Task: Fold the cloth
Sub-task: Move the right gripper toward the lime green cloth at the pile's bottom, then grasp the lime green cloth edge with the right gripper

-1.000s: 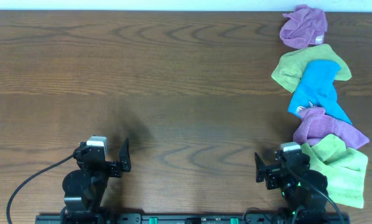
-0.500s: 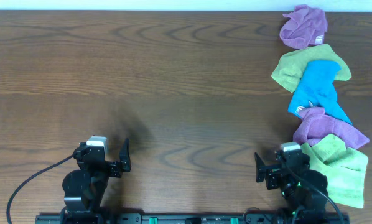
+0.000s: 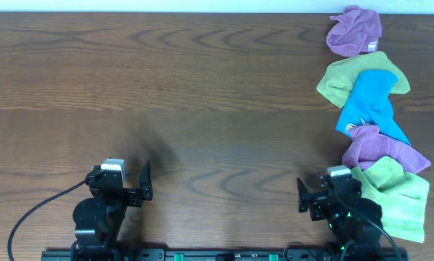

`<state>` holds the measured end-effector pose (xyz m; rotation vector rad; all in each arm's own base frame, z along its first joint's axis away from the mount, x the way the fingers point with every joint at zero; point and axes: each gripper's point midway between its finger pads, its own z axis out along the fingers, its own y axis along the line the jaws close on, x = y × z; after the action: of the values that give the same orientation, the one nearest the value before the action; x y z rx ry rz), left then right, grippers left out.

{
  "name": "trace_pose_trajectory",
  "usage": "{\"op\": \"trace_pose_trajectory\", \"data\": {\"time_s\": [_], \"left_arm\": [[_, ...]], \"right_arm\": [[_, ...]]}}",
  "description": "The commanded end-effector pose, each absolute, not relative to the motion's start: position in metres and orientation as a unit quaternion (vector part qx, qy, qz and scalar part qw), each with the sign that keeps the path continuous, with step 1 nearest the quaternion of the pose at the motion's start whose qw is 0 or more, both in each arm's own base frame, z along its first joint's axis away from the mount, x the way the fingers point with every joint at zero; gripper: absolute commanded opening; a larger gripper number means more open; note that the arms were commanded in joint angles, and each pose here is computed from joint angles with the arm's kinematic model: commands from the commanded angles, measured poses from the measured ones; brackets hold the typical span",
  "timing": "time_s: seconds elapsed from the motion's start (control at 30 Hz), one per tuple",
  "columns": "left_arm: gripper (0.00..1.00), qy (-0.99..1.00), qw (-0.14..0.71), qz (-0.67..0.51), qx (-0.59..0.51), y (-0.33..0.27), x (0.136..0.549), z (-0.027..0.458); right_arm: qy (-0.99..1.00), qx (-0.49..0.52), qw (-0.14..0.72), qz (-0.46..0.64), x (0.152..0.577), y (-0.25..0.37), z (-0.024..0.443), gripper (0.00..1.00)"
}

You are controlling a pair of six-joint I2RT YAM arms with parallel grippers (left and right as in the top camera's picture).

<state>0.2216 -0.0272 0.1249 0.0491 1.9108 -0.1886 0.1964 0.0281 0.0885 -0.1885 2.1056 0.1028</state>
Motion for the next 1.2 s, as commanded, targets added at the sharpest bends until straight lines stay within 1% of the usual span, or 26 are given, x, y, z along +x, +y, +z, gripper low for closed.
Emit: {"op": "trace_pose_trajectory", "data": {"time_s": [0.0, 0.3, 0.37, 0.47, 0.5, 0.6, 0.67, 0.7, 0.77, 0.83, 0.87, 0.97, 1.07, 1.17], "left_arm": [[0.95, 0.820, 0.567, -0.078, 0.030, -0.028, 0.221, 0.116], [0.95, 0.820, 0.567, -0.078, 0.030, -0.028, 0.221, 0.116], [0.95, 0.820, 0.567, -0.078, 0.030, -0.028, 0.221, 0.116], [0.95, 0.820, 0.567, -0.078, 0.030, -0.028, 0.221, 0.116], [0.95, 0.820, 0.567, -0.078, 0.030, -0.028, 0.221, 0.116], [0.95, 0.820, 0.567, -0.078, 0.030, -0.028, 0.221, 0.116], [0.95, 0.820, 0.567, -0.078, 0.030, -0.028, 0.221, 0.116], [0.96, 0.820, 0.567, -0.078, 0.030, -0.028, 0.221, 0.116], [0.96, 0.820, 0.567, -0.078, 0.030, -0.028, 0.221, 0.116], [0.95, 0.820, 0.567, -0.078, 0.030, -0.028, 0.221, 0.116], [0.95, 0.820, 0.567, -0.078, 0.030, -0.028, 0.221, 0.116], [0.96, 0.820, 0.567, -0.078, 0.030, -0.028, 0.221, 0.116], [0.95, 0.820, 0.567, -0.078, 0.030, -0.028, 0.221, 0.116], [0.95, 0.820, 0.567, -0.078, 0.030, -0.028, 0.221, 0.116]], "right_arm": [[0.870, -0.085, 0.485, 0.038, 0.195, 0.028, 0.082, 0.99], [0.869, -0.084, 0.486, 0.036, 0.196, 0.028, 0.083, 0.99], [0.856, -0.086, 0.508, 0.039, 0.202, 0.029, 0.094, 0.99], [0.806, -0.105, 0.577, 0.073, 0.216, 0.044, 0.132, 0.99], [0.785, -0.093, 0.607, 0.087, 0.221, 0.046, 0.151, 0.99], [0.717, -0.012, 0.688, 0.116, 0.232, 0.035, 0.206, 0.99], [0.696, 0.040, 0.707, 0.119, 0.237, 0.022, 0.223, 0.99], [0.696, 0.084, 0.703, 0.119, 0.240, 0.011, 0.229, 0.99], [0.709, 0.130, 0.682, 0.125, 0.247, 0.001, 0.235, 0.99], [0.755, 0.176, 0.621, 0.115, 0.257, -0.011, 0.230, 0.99], [0.789, 0.201, 0.571, 0.103, 0.258, -0.016, 0.218, 0.99], [0.851, 0.249, 0.456, 0.077, 0.256, -0.027, 0.193, 0.99], [0.894, 0.275, 0.351, 0.051, 0.250, -0.034, 0.175, 0.99], [0.926, 0.293, 0.237, 0.012, 0.237, -0.041, 0.151, 0.96]]}}
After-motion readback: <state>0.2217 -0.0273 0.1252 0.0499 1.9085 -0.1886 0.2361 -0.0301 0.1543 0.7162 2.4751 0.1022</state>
